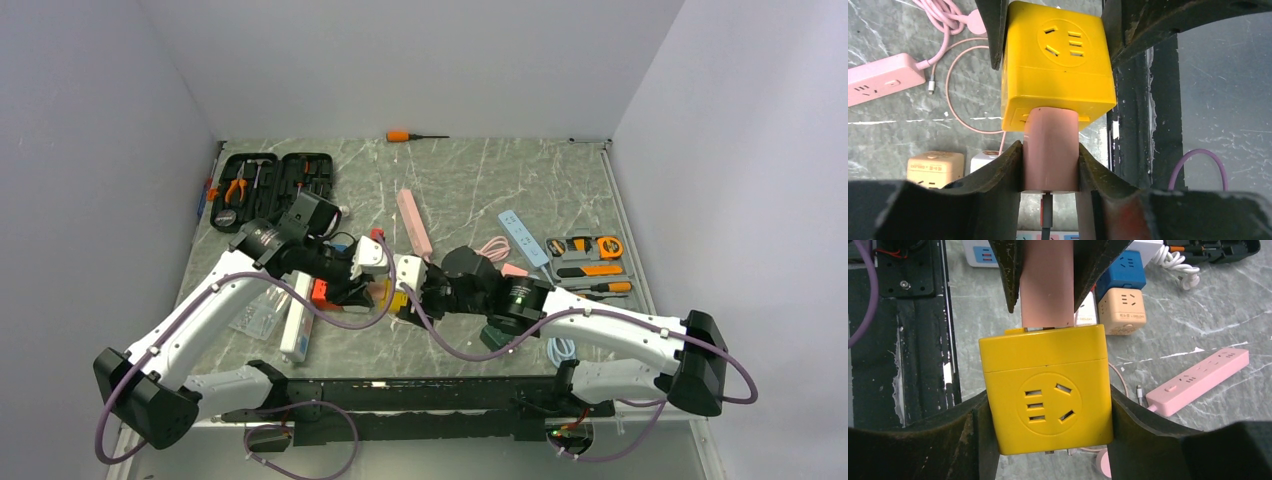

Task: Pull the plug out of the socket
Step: Remove the plug from the socket.

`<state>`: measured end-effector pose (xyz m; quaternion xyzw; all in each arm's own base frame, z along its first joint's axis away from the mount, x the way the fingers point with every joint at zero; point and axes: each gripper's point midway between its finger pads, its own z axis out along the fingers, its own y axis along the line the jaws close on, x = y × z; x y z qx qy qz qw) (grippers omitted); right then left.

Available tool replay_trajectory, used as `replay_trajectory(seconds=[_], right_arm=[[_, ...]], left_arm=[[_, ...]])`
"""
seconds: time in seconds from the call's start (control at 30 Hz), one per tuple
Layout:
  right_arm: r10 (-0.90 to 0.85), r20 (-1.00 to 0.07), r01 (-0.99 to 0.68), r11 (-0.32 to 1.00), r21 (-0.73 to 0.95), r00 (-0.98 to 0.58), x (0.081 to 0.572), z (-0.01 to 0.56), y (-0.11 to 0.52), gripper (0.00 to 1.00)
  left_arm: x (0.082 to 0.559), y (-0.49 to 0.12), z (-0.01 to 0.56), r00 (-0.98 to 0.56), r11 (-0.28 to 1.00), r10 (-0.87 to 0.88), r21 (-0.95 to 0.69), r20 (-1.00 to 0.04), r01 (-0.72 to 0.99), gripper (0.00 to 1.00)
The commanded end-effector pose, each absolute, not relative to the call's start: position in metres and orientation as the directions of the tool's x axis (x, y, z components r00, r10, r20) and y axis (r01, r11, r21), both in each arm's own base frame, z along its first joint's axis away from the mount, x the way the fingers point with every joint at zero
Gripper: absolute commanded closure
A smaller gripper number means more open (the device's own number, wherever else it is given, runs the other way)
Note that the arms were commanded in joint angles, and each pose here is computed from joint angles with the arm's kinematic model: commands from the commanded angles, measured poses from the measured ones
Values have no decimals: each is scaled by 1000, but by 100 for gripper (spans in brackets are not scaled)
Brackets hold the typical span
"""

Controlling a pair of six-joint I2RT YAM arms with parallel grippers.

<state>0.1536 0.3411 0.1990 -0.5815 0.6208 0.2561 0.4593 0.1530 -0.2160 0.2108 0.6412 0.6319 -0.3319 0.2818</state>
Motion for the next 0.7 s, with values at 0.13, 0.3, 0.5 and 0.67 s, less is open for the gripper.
replay_trajectory(seconds=[0.13,0.3,0.5,0.67], right_arm=[[-440,-897,-966,209,-152,46,159,219,337,100],[-498,-867,-971,220,-95,-29,147,201,317,100],[-550,-827,-966,257,-38,-114,142,182,304,100],[-558,-815,-946,322,-43,-153,145,174,289,100]], left_arm=[[176,-217,236,111,-38,641,113,-759,993,91],[190,-189,245,105,18,673,158,-732,987,100],[197,-177,257,58,69,661,138,-748,988,100],[198,-168,257,31,102,647,126,-762,987,100]])
